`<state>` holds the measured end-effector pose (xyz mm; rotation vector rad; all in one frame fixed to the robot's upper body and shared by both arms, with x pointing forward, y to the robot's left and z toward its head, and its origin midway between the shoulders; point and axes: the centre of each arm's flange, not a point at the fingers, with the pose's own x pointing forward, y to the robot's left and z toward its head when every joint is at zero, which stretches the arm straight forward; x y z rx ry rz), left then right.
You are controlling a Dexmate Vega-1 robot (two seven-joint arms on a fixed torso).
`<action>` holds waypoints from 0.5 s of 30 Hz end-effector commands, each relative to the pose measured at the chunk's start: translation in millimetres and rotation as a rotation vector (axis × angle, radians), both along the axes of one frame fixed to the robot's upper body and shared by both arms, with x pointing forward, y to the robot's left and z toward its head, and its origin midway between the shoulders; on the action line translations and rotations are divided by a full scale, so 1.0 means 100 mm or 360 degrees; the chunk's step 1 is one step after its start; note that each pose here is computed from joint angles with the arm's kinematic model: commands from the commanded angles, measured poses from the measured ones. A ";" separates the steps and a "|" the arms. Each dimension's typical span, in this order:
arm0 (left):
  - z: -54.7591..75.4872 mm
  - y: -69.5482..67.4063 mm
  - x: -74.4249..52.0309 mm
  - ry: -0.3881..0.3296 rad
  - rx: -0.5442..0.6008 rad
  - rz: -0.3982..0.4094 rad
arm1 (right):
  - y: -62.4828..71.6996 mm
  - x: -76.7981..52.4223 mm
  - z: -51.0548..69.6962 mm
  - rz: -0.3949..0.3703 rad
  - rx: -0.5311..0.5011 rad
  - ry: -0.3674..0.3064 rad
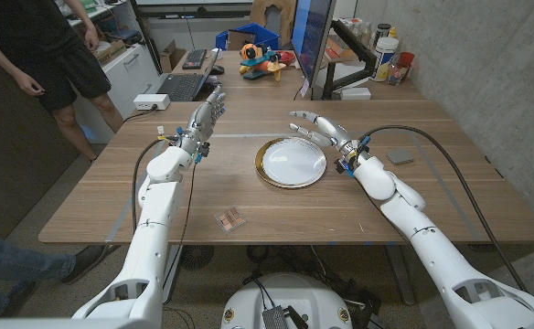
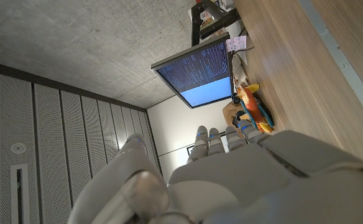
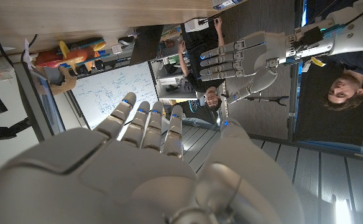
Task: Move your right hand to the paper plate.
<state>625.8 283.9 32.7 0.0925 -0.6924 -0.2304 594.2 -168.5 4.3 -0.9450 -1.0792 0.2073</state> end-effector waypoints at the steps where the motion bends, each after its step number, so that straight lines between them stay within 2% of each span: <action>1: 0.00 0.01 -0.01 0.0000 0.0002 0.0004 | 0.03 0.00 -0.02 -0.0016 -0.0028 -0.0017; 15: -0.01 0.01 0.02 0.0006 -0.0001 -0.0003 | 0.10 0.02 -0.04 -0.0041 -0.0079 -0.0045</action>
